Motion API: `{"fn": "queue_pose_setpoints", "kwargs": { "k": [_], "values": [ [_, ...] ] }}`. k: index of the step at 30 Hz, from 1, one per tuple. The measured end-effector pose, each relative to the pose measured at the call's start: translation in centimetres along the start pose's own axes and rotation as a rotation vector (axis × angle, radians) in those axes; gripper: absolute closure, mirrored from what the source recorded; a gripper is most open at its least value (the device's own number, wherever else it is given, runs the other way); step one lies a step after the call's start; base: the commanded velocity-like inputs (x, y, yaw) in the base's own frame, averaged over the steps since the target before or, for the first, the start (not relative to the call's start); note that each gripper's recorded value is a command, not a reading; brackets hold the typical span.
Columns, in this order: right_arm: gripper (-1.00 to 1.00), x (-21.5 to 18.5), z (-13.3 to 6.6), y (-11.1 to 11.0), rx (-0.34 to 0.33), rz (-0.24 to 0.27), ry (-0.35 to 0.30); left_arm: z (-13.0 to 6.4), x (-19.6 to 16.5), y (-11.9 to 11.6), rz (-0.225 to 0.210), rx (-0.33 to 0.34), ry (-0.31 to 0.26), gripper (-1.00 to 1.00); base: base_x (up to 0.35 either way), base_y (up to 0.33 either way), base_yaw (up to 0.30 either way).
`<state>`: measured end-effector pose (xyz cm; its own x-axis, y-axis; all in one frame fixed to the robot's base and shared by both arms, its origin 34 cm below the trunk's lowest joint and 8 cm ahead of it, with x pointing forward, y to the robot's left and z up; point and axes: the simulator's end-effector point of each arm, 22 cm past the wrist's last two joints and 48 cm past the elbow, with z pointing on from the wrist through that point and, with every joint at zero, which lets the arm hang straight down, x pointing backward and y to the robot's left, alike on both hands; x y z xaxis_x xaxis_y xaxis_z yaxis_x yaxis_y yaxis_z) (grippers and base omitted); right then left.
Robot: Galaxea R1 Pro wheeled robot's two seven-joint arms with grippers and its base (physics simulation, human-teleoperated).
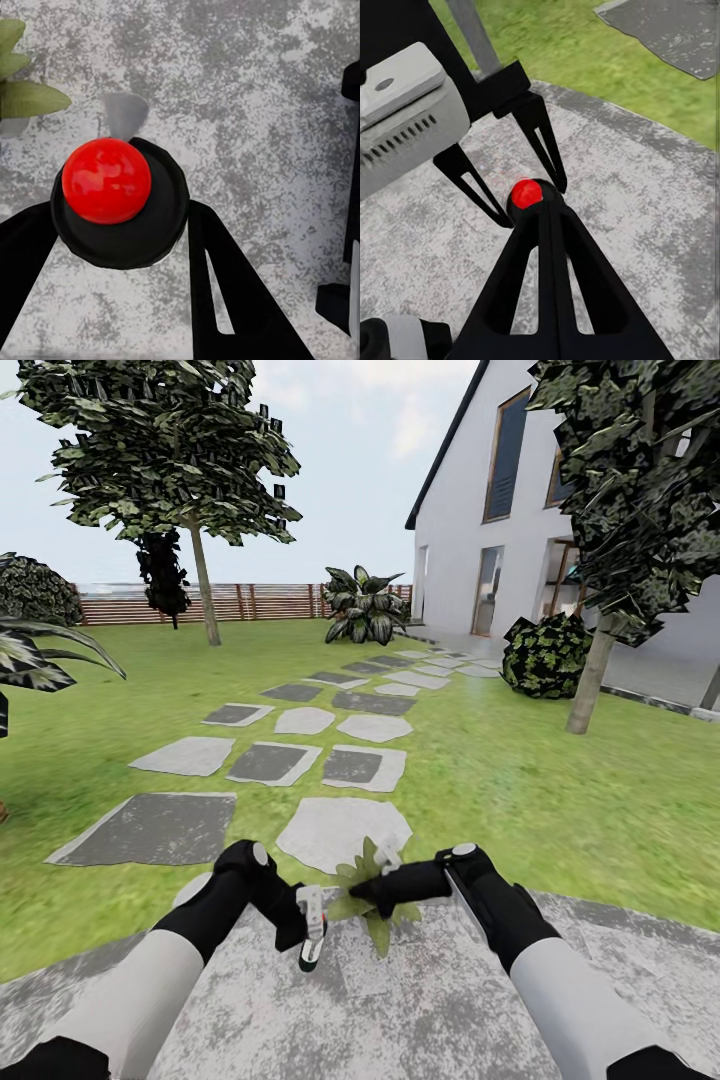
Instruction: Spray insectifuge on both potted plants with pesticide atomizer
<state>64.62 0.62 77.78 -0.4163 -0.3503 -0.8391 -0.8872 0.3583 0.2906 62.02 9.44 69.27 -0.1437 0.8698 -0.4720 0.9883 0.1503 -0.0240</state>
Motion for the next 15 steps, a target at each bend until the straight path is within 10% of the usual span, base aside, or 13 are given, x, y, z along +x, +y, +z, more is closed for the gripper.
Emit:
{"fn": "queue_pose_setpoints", "kwargs": {
  "k": [15],
  "values": [
    [1.0,-0.9,-0.3,0.1,0.005,-0.023,-0.013,0.0,-2.6,-0.1,0.021,0.001,-0.028,1.0,0.0,0.0,0.0]
  ]
}}
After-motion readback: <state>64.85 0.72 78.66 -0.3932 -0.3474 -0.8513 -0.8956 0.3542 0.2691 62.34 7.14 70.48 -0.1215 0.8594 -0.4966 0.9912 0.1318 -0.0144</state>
